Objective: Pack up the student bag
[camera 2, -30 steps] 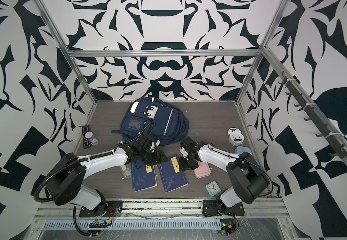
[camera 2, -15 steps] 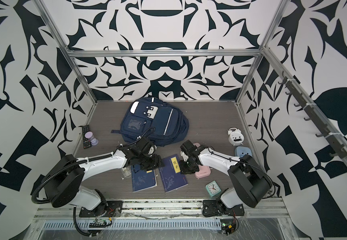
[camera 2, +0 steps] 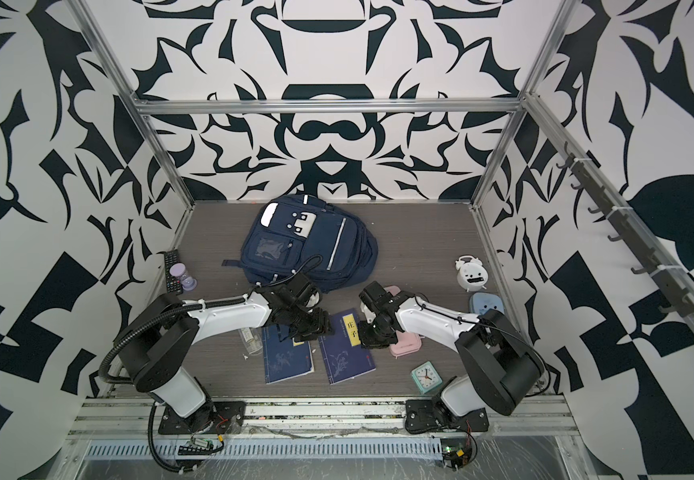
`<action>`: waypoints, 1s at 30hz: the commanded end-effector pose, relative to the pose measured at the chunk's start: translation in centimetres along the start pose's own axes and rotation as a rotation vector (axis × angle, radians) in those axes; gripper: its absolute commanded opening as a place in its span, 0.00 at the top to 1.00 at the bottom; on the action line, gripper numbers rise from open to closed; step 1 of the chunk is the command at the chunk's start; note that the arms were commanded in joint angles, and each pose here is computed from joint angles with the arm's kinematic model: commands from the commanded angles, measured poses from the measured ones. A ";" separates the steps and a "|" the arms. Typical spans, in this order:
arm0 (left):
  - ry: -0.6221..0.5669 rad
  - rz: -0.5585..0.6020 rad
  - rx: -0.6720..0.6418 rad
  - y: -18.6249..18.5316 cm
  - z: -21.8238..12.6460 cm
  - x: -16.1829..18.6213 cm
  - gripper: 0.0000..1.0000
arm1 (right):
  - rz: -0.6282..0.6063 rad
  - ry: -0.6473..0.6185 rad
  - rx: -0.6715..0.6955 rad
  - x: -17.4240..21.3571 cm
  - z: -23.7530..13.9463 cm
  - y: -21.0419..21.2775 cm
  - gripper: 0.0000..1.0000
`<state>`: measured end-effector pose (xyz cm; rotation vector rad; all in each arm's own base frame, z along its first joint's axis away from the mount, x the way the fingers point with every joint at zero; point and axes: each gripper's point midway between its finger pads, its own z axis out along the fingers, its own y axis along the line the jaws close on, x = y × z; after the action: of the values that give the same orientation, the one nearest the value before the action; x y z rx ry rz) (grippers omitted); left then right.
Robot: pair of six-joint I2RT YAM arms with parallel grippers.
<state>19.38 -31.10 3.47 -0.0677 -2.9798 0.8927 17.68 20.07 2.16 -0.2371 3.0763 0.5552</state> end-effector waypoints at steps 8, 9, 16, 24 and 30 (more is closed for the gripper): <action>-0.008 0.016 0.101 -2.0 1.4 -2.2 0.35 | 0.024 -0.015 -0.034 0.0 0.9 1.1 0.76; -0.011 0.023 0.103 -2.1 1.5 -2.4 0.35 | 0.027 -0.021 -0.042 -0.1 0.9 1.3 0.75; 0.052 0.027 0.082 0.1 2.4 -0.2 0.35 | 0.044 -0.037 -0.015 -0.2 1.2 0.7 0.71; 0.062 0.129 0.249 -2.8 1.6 0.4 0.47 | 0.049 -0.019 -0.009 -0.3 2.3 0.5 0.72; 0.045 0.176 0.319 -4.8 0.6 0.0 0.66 | 0.036 -0.029 -0.009 -0.5 2.0 0.7 0.71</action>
<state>19.70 -33.90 3.78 -0.2446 -2.8518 1.2256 17.54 21.07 1.86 -0.1452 3.0779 0.5916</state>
